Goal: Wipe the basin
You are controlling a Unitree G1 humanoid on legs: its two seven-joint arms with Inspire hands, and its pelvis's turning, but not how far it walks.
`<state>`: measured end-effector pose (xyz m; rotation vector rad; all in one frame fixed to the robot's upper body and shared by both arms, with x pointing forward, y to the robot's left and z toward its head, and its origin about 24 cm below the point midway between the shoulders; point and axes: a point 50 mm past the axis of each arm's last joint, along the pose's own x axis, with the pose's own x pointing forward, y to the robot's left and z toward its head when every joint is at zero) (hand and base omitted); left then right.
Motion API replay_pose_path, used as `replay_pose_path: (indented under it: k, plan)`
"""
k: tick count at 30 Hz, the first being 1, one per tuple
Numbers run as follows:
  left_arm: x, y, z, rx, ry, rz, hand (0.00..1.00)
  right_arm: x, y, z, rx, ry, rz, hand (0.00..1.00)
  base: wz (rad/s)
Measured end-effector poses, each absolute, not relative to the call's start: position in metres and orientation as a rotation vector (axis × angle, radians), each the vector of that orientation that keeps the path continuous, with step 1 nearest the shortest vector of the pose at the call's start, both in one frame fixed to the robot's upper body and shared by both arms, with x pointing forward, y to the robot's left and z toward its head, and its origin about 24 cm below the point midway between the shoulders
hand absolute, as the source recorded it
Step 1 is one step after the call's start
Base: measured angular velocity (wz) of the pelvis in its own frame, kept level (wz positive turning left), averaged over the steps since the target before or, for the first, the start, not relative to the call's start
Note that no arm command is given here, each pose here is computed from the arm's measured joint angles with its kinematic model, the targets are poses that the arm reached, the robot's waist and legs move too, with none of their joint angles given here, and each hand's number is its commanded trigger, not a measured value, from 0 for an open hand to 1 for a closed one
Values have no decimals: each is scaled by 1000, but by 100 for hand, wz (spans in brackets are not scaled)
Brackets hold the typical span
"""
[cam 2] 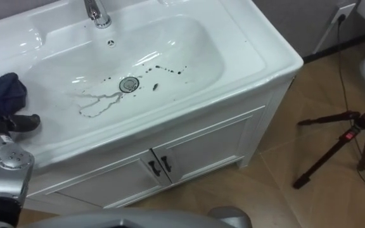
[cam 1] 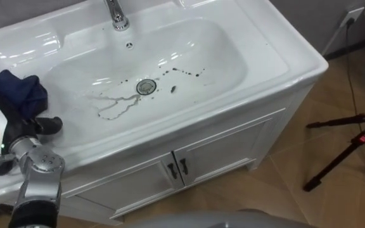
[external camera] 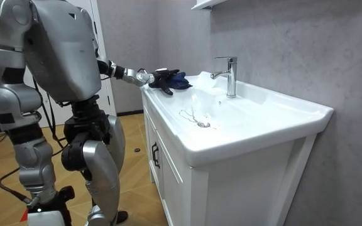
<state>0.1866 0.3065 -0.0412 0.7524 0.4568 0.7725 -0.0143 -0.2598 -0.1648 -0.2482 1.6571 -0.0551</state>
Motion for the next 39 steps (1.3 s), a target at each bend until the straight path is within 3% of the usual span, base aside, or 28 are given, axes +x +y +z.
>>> replay_pose_path:
  k: [39]
  plan:
    - [180,311,-42,803,468,830,0,2,-262,-165,-277,1633,-81,0,-1]
